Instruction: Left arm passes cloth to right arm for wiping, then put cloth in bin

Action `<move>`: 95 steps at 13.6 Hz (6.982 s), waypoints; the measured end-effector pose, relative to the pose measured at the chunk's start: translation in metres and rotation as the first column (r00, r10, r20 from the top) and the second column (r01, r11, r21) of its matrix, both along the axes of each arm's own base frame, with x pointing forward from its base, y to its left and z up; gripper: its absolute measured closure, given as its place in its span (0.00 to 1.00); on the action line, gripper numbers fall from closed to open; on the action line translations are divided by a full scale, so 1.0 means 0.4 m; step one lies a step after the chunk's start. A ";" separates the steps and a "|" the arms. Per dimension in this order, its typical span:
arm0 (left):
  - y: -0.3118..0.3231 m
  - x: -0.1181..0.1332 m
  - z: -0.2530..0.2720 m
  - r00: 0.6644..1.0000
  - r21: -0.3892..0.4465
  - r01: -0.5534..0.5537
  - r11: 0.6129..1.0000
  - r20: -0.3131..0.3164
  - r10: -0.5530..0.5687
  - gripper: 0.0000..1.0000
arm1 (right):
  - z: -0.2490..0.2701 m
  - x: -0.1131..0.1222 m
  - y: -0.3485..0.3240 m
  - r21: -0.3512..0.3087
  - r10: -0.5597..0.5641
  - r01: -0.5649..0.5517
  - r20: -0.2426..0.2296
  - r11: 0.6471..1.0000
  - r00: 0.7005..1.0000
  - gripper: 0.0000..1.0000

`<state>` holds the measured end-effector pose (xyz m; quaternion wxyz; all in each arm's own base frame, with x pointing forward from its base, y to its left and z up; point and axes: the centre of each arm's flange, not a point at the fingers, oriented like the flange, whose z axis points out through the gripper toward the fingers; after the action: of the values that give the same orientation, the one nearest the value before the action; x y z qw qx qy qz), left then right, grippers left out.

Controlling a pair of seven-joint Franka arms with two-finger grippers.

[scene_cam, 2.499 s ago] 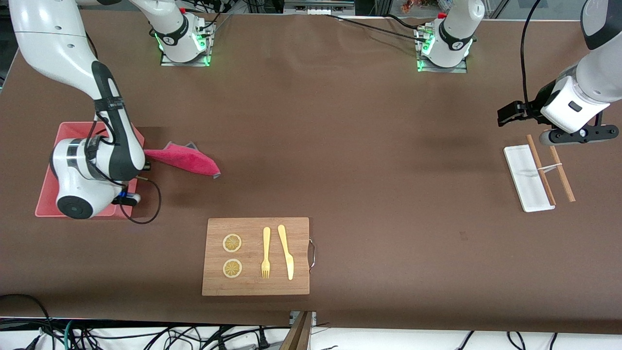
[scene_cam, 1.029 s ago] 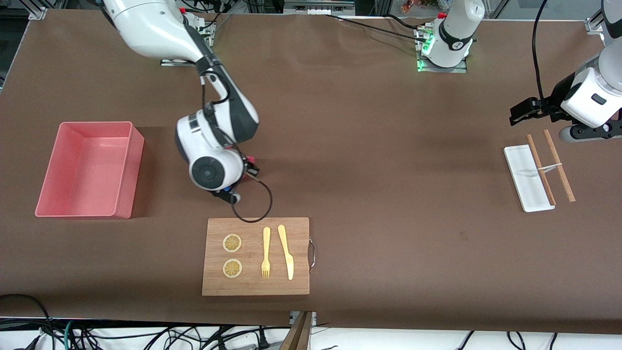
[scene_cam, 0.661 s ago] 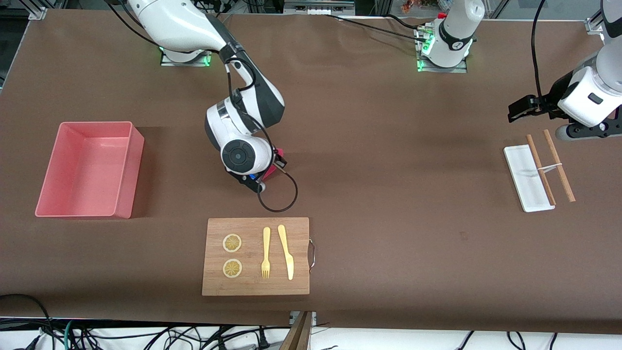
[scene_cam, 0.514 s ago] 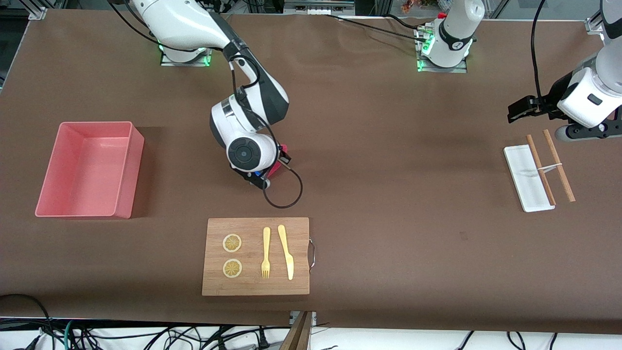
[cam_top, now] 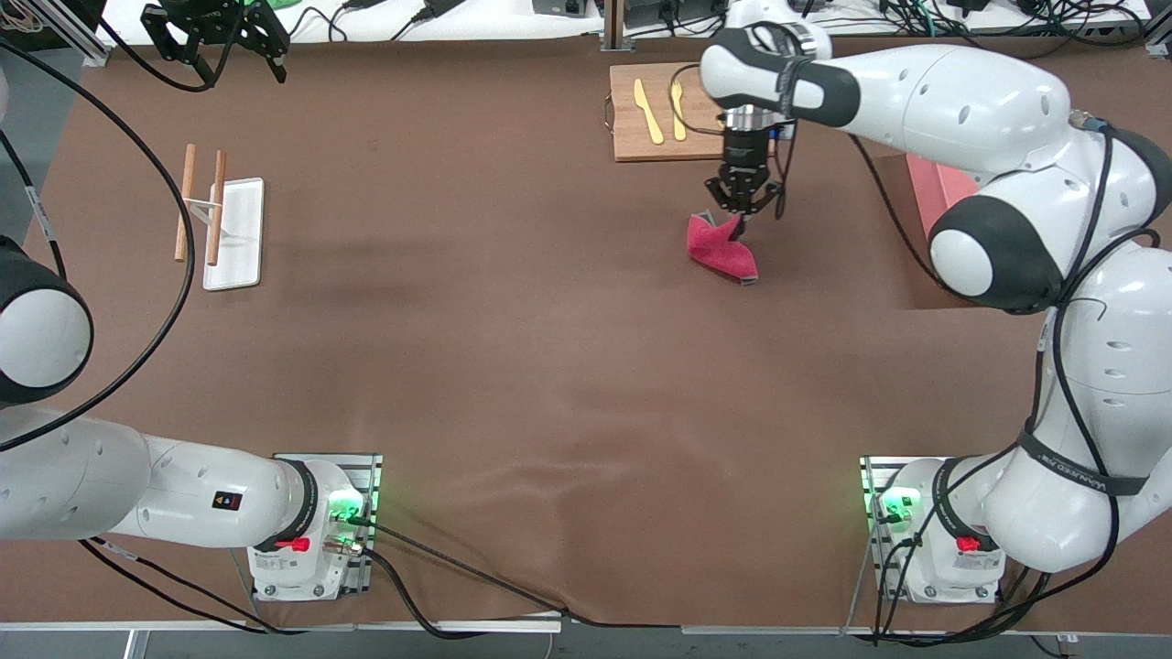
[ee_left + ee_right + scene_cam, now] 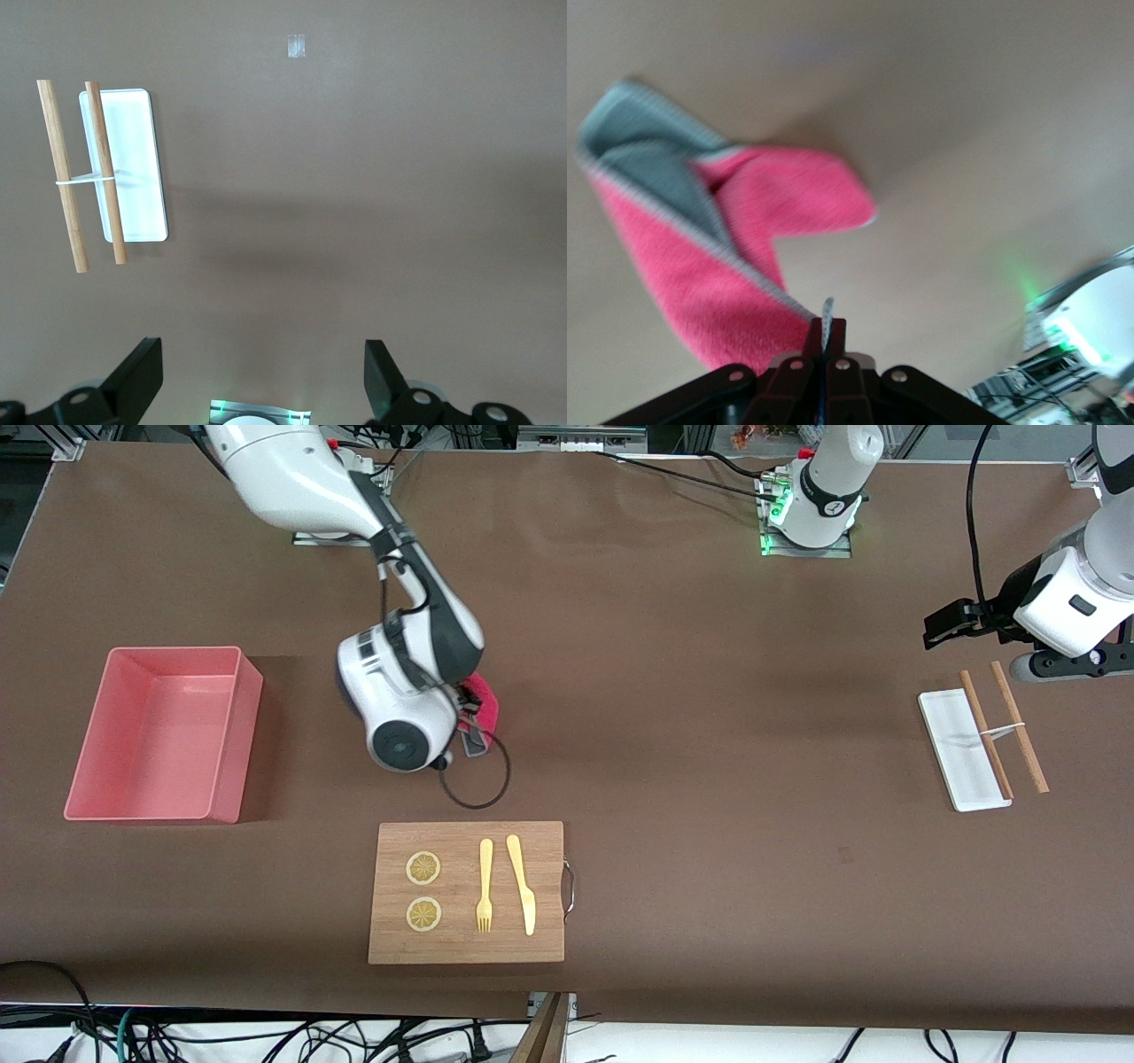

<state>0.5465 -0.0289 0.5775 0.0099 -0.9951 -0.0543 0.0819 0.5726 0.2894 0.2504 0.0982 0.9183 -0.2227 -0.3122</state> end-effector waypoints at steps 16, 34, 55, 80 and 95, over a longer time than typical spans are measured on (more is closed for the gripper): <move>-0.033 -0.001 0.005 1.000 -0.001 0.024 1.000 0.004 -0.024 0.00 | 0.128 0.168 -0.537 0.070 0.322 -0.321 -0.004 0.944 0.947 0.98; -0.072 -0.004 0.014 0.999 -0.002 0.053 0.999 0.012 -0.053 0.00 | 0.694 0.102 -1.086 0.181 0.494 -0.494 0.048 0.850 0.868 0.98; -0.072 -0.003 0.017 0.998 -0.002 0.053 0.999 0.015 -0.053 0.00 | -0.035 0.116 -1.229 0.301 0.460 -0.463 0.084 0.834 0.884 0.93; -0.074 -0.003 0.021 0.998 -0.002 0.054 0.999 0.018 -0.054 0.00 | 0.938 -0.023 -0.960 0.110 0.532 -0.721 0.600 0.685 0.597 0.00; -0.074 -0.003 0.021 0.998 -0.002 0.054 0.999 0.018 -0.054 0.00 | 0.930 -0.071 -0.743 0.140 0.298 -0.403 0.467 0.904 0.832 0.00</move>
<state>0.5453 -0.0585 0.5858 0.0104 -0.9969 -0.0272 0.0727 0.5441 -0.0076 0.6225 -0.0063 0.9946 -0.0275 -0.0997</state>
